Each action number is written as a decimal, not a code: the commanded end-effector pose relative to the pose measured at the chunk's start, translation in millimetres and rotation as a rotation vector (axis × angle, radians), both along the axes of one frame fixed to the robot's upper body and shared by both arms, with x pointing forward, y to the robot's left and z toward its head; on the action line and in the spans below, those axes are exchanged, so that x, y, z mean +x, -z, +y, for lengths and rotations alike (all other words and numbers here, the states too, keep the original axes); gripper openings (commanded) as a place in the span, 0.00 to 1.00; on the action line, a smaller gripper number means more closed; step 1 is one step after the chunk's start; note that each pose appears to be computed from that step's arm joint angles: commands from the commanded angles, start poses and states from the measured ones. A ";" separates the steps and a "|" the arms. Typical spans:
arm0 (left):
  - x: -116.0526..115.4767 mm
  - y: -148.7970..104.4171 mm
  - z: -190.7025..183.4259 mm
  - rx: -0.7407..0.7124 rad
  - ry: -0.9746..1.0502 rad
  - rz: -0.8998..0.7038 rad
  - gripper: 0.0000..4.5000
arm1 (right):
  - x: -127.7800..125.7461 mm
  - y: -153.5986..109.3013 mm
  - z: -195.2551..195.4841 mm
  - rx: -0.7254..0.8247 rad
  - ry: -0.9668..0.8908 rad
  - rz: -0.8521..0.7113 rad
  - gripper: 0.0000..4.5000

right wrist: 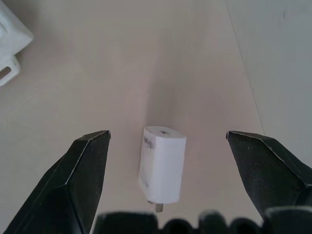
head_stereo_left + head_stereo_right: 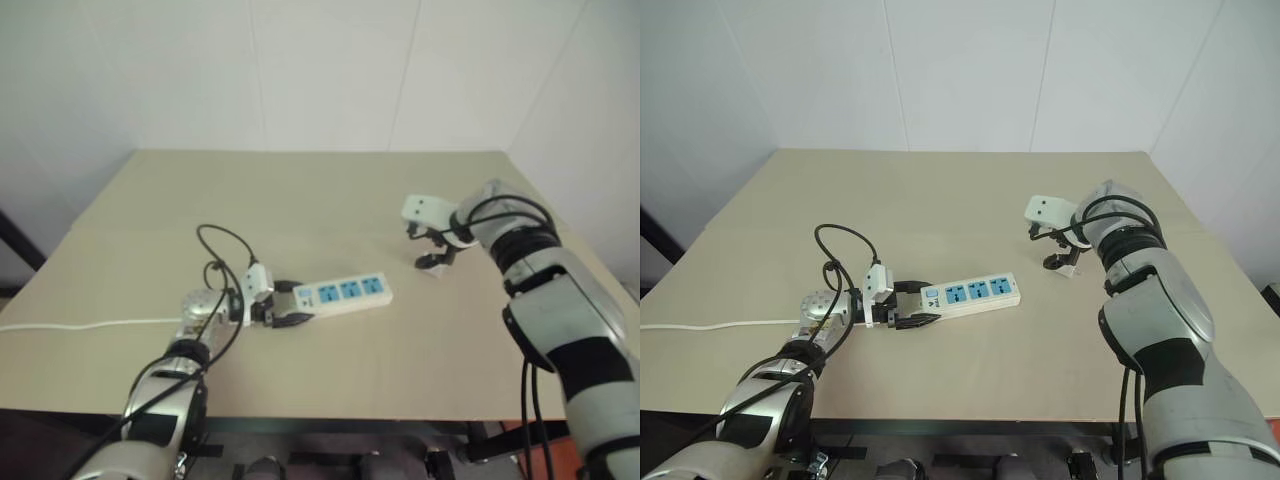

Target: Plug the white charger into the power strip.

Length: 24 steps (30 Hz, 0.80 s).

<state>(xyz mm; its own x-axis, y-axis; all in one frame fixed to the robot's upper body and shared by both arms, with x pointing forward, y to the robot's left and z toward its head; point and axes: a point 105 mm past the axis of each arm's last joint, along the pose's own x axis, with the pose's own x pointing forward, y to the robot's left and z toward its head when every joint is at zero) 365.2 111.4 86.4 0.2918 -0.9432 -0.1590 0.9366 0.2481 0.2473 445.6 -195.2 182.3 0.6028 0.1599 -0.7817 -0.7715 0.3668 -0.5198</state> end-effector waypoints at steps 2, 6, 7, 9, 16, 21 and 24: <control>-12.2 22.4 -3.1 0.056 0.044 0.061 0.72 | 4.8 -12.9 1.3 0.018 0.010 -0.053 1.00; -13.3 23.8 -3.7 0.057 0.045 0.062 0.72 | 3.7 -6.0 0.3 0.032 0.024 -0.034 1.00; -13.4 24.0 -3.7 0.057 0.044 0.061 0.72 | 3.7 -3.6 0.2 0.034 0.027 -0.033 1.00; -13.7 24.5 -3.4 0.059 0.042 0.060 0.72 | 3.6 1.3 0.0 0.037 0.031 -0.030 1.00; -14.4 26.1 0.5 0.071 0.030 0.052 0.72 | 2.2 15.9 -1.7 0.041 0.044 -0.012 1.00; -16.8 29.4 6.2 0.083 0.015 0.046 0.72 | 4.1 20.7 -1.7 0.083 0.073 -0.036 0.87; -18.4 31.6 10.0 0.091 0.005 0.045 0.72 | 5.4 22.8 -2.5 0.074 0.081 -0.051 0.65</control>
<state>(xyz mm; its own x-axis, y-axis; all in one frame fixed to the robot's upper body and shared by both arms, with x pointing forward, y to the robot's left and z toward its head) 360.6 119.3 84.8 0.3268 -0.9327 -0.1524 0.9153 0.2722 0.2970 447.9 -197.9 153.2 0.6285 0.1675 -0.7595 -0.7279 0.4707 -0.4985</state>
